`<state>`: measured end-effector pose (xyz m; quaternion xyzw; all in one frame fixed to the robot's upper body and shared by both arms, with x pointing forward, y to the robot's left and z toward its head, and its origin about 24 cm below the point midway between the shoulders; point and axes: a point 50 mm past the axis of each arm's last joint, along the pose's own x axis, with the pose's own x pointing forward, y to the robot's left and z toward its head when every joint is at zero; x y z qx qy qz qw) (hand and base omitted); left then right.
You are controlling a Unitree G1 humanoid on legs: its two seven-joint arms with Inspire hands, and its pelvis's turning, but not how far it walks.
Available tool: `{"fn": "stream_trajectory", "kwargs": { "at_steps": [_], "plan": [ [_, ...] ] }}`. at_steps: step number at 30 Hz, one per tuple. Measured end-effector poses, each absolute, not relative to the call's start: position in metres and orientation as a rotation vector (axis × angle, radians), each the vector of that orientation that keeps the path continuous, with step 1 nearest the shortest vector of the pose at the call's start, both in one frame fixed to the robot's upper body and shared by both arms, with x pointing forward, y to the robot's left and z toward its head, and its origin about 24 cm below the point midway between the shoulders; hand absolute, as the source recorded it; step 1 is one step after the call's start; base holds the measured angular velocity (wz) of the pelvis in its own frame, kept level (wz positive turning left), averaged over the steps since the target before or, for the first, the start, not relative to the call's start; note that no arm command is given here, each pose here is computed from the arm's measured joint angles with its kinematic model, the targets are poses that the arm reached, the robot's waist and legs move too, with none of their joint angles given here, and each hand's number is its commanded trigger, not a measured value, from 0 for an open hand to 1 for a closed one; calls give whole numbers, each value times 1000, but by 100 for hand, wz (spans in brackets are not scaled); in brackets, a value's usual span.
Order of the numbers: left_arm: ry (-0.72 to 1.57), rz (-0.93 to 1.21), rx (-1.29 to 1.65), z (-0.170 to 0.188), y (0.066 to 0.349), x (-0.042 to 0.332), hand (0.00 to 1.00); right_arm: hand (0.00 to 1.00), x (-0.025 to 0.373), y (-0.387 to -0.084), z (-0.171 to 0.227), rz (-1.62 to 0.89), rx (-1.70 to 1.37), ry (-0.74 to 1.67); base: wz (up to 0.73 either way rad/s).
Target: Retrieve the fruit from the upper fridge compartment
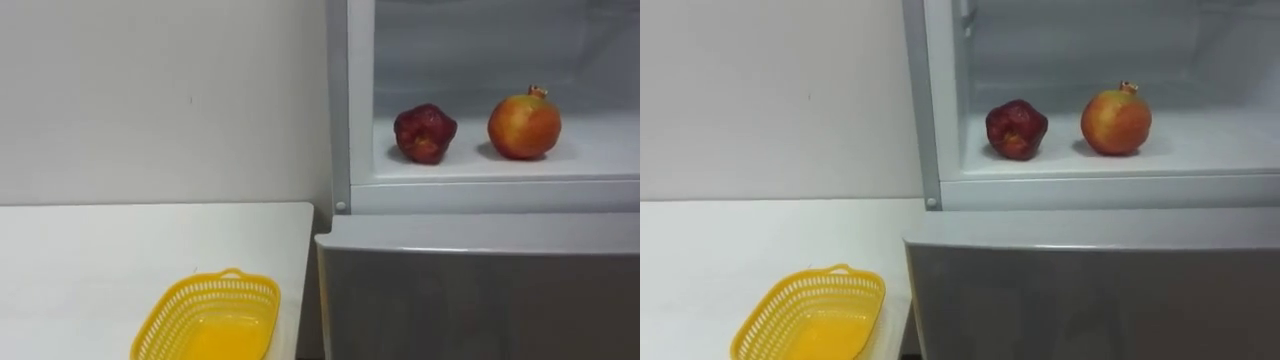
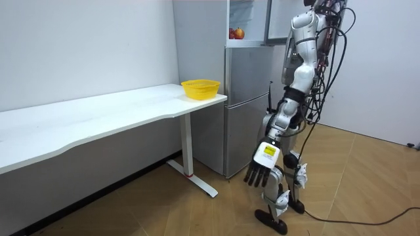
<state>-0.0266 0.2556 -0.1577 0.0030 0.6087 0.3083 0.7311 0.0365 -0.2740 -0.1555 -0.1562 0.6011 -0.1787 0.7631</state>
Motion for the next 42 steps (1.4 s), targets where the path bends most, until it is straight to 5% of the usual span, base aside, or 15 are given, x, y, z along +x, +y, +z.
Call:
{"fn": "stream_trajectory", "kwargs": {
  "at_steps": [12, 32, 42],
  "plan": [
    [1273, 357, 102, -163, 239, 23, 0, 0, 172, -254, -71, -463, -313, 545, -4],
    [1391, 290, 148, -167, 239, -13, 0, 0, 196, -237, 39, -735, -398, 5, -10],
    [1407, 178, 206, -169, 232, -11, 0, 0, 211, -180, 119, -516, -413, -591, 2]
  ]
}}
